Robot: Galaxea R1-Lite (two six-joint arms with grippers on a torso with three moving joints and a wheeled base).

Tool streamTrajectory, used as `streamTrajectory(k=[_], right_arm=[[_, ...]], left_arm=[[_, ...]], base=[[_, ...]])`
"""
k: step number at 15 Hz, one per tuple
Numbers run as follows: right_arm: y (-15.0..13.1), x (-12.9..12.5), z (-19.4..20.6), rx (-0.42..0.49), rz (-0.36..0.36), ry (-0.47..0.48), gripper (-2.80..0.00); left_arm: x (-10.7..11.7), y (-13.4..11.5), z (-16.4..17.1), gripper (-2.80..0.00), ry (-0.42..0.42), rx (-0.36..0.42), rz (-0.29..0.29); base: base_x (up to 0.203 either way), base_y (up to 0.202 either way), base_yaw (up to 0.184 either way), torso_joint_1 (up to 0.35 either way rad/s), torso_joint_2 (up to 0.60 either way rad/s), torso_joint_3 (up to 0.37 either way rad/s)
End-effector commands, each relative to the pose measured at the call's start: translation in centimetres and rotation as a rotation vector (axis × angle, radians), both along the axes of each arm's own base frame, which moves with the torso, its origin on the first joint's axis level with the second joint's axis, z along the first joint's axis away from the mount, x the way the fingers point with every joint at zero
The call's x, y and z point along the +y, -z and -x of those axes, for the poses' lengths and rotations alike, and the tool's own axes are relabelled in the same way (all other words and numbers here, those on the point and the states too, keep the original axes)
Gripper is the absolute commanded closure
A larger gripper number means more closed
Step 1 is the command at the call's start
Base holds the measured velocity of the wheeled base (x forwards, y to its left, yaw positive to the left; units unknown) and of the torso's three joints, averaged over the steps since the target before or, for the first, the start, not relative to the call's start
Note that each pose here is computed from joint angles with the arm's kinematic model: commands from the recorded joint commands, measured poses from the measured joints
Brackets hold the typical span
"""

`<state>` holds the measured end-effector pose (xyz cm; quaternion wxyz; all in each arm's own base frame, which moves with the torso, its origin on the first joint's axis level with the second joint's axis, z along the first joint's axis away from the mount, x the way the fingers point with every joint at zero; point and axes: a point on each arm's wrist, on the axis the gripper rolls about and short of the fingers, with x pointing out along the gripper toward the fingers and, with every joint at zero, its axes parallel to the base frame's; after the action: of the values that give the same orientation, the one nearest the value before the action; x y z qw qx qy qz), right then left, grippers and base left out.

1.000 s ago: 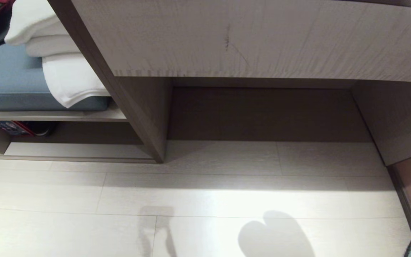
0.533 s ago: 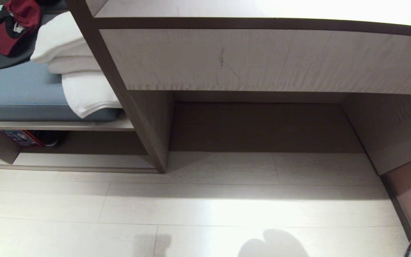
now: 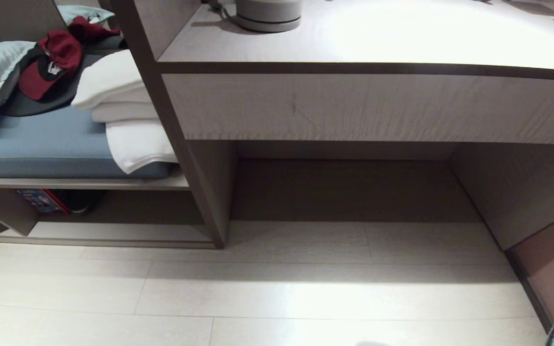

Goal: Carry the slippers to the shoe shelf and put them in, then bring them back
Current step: Place the slippers into the shoe cabinet

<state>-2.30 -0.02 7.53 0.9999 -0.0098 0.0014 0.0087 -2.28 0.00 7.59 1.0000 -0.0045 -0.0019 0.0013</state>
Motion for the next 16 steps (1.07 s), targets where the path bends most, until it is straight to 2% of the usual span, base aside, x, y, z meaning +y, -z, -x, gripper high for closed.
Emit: streamTrajectory(k=[1,16], right_arm=[[0.01,0.0,0.0,0.0,0.002,-0.001,0.0],[0.01,0.0,0.0,0.0,0.002,-0.001,0.0]], left_arm=[[0.0,-0.01,-0.01,0.0,-0.001,0.001,-0.001],[0.0,-0.01,-0.01,0.0,-0.001,0.001,0.0]], base=[[0.0,0.0,0.0,0.002,0.0,0.205],[0.0,0.0,0.0,0.001,0.0,0.202]])
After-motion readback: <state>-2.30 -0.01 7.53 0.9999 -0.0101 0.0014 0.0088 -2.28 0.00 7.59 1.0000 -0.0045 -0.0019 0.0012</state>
